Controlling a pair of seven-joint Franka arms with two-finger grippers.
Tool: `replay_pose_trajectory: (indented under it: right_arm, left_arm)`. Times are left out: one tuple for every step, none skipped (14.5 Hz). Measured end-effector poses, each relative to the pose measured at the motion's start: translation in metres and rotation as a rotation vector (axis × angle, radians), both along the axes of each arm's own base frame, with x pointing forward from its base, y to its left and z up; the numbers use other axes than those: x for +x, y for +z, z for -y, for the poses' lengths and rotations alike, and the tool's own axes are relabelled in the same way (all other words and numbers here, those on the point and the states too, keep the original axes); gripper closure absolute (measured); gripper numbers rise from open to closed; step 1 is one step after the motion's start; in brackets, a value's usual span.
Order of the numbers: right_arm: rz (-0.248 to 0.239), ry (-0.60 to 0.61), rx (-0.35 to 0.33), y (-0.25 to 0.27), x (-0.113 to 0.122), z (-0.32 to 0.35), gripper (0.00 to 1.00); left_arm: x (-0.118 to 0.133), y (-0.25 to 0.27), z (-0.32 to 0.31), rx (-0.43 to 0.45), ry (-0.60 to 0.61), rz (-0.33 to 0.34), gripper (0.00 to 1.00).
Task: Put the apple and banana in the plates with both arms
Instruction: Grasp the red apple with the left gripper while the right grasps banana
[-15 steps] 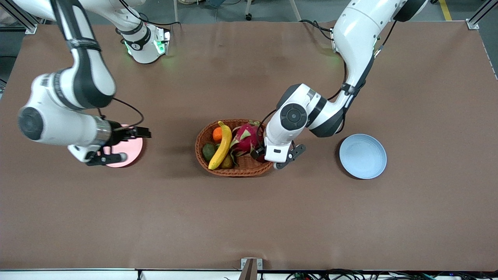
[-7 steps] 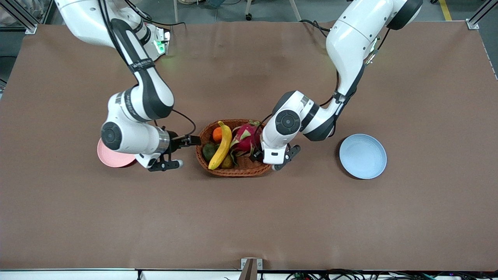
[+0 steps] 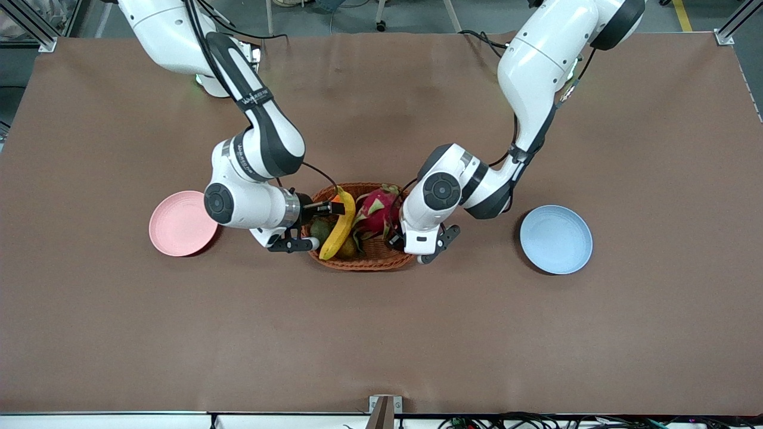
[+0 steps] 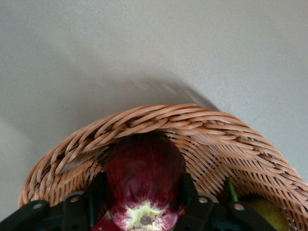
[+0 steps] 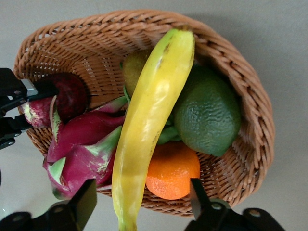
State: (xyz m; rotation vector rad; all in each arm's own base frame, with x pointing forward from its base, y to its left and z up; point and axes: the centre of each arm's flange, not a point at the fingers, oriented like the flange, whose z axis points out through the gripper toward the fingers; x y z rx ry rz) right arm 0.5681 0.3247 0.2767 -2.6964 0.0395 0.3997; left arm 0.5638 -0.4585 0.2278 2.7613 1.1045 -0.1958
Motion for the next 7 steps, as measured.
replay_pose_trajectory:
  right_arm:
    - [-0.005, -0.001, -0.003, -0.003, 0.0, 0.0, 0.15]
    - [-0.012, 0.001, -0.005, -0.008, -0.002, -0.001, 0.22]
    - [-0.019, 0.008, -0.008, -0.012, -0.004, -0.005, 0.22]
    - [-0.025, 0.011, -0.011, -0.015, -0.007, -0.01, 0.26]
    - [-0.033, 0.009, -0.017, -0.017, -0.011, -0.015, 0.29]
    - [-0.041, 0.005, -0.022, -0.018, -0.015, -0.021, 0.29]
    - [-0.046, 0.001, -0.027, -0.018, -0.018, -0.026, 0.31]
  left_arm:
    - [0.001, 0.001, 0.0, -0.003, 0.001, 0.004, 0.34]
    - [0.002, 0.002, 0.0, -0.005, 0.003, 0.008, 0.34]
    - [0.003, 0.004, 0.0, -0.008, 0.006, 0.012, 0.34]
    - [0.006, 0.009, 0.0, -0.012, 0.015, 0.019, 0.34]
    - [0.008, 0.019, -0.001, -0.018, 0.031, 0.026, 0.34]
    - [0.01, 0.031, -0.001, -0.023, 0.045, 0.035, 0.34]
    - [0.013, 0.047, -0.003, -0.027, 0.054, 0.045, 0.34]
